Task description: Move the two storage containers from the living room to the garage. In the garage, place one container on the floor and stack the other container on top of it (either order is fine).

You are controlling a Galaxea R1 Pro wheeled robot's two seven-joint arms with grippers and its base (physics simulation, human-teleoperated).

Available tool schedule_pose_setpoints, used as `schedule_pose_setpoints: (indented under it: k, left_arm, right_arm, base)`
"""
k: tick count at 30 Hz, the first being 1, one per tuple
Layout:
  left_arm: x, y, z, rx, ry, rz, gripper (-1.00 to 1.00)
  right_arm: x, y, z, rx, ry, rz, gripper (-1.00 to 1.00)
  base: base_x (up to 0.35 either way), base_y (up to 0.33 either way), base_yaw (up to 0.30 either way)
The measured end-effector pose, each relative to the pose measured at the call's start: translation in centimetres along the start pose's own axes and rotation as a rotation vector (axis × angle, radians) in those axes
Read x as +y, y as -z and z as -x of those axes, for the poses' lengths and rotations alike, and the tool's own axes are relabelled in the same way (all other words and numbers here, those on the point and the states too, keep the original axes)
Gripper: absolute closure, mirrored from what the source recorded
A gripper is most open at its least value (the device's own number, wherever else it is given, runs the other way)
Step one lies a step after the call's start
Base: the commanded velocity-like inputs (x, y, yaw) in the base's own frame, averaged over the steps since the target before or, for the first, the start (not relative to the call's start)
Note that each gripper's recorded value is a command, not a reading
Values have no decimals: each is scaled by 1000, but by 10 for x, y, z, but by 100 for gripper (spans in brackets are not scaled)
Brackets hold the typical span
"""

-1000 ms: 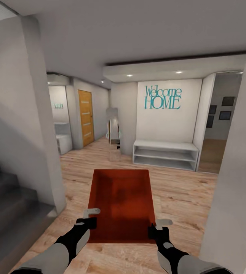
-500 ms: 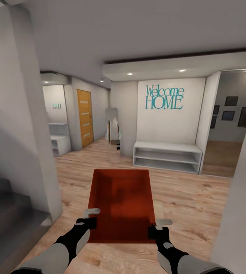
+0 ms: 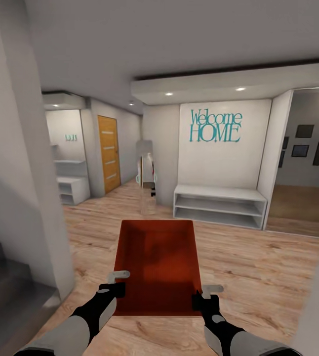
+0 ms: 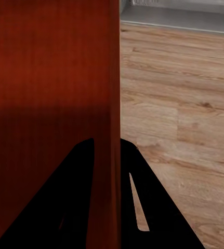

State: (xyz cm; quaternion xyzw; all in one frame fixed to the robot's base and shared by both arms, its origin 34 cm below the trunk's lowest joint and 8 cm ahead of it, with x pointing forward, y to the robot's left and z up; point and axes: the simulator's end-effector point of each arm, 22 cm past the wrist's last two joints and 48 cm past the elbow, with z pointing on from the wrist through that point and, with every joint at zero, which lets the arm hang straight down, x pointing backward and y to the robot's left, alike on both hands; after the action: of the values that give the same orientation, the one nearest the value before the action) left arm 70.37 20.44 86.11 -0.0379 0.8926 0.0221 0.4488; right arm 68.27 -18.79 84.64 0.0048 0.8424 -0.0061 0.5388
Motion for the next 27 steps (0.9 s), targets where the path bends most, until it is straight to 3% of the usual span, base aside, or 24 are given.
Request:
schedule_pose_setpoints:
  k: [27]
  left_arm:
    - [0,0,0,-1,0,0,100]
  right_arm:
    - [0,0,0,0,-1,0,100]
  base:
    - [322,0,0]
